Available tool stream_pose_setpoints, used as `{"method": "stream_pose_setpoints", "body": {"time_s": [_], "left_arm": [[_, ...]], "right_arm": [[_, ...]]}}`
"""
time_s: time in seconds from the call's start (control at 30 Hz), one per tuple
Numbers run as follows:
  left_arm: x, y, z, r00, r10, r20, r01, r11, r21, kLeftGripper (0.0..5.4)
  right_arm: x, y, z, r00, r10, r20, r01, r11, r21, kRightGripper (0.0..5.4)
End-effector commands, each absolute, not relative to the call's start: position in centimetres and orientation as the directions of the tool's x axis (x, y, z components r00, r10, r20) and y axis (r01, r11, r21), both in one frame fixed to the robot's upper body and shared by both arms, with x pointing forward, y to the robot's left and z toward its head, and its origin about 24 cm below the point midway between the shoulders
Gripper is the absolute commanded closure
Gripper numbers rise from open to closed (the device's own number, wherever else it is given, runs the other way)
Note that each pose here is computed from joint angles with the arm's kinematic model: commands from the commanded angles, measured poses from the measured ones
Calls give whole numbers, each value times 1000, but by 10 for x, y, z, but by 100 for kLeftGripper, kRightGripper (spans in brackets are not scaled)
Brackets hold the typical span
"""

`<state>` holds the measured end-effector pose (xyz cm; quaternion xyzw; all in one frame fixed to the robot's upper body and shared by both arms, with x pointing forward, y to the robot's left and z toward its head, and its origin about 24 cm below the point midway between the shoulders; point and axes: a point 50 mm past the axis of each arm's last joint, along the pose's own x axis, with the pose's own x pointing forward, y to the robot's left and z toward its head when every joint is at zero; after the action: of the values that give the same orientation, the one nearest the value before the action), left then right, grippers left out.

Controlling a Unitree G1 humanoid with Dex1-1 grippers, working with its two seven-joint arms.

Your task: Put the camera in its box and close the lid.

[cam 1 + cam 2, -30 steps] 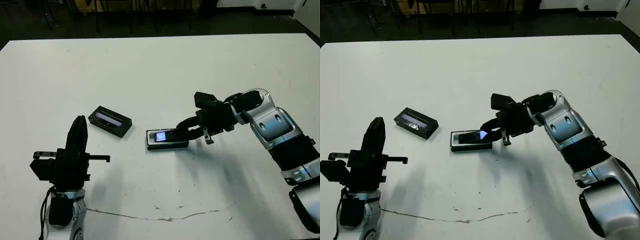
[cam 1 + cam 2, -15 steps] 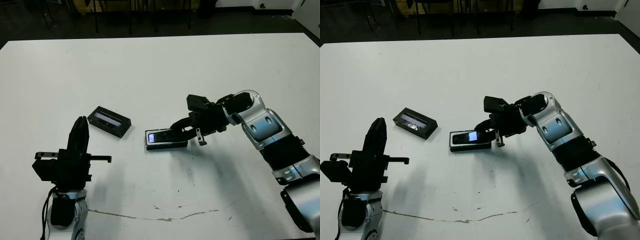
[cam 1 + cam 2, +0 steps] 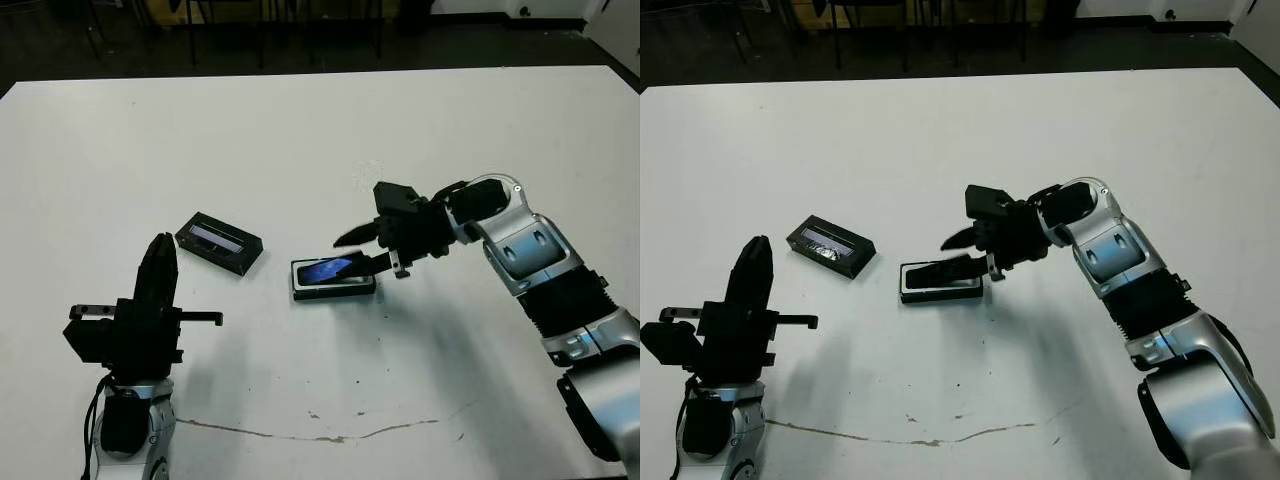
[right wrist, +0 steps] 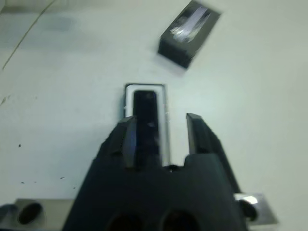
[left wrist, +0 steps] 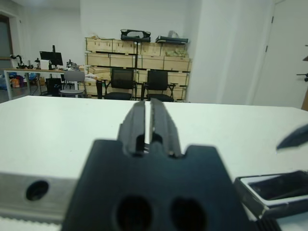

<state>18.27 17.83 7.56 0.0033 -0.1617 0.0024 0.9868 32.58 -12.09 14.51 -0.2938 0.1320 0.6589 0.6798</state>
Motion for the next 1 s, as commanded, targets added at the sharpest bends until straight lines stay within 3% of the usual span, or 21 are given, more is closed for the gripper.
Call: {"method": "stream_pose_setpoints", "body": {"time_s": [0.03, 0.13, 0.4, 0.57, 0.67, 0.8, 0.9, 1.0], "left_arm": [[175, 181, 65, 965, 20, 261, -26, 999, 20, 540], [175, 181, 66, 967, 22, 254, -28, 999, 19, 540], [175, 181, 66, 967, 18, 255, -20, 1000, 4, 540], [175, 181, 66, 966, 17, 259, -19, 1000, 5, 540], [174, 182, 67, 964, 13, 266, -22, 999, 33, 540], [174, 186, 79, 955, -42, 293, 21, 997, 76, 540], [172, 189, 106, 931, -145, 336, 100, 984, 148, 540], [171, 192, 152, 886, -279, 370, 184, 944, 273, 540]], "right_arm": [[333, -138, 162, 188, 818, -543, -955, 24, -295, 278], [335, -150, 174, 252, 824, -507, -939, 81, -334, 225], [333, -164, 184, 344, 847, -405, -921, 220, -322, 84], [326, -169, 176, 537, 800, -269, -833, 450, -323, 1], [313, -165, 168, 645, 738, -201, -753, 569, -330, 21], [288, -162, 154, 686, 713, -145, -713, 620, -328, 91], [271, -163, 147, 681, 718, -143, -717, 614, -331, 147], [256, -167, 141, 675, 723, -148, -725, 611, -318, 202]]}}
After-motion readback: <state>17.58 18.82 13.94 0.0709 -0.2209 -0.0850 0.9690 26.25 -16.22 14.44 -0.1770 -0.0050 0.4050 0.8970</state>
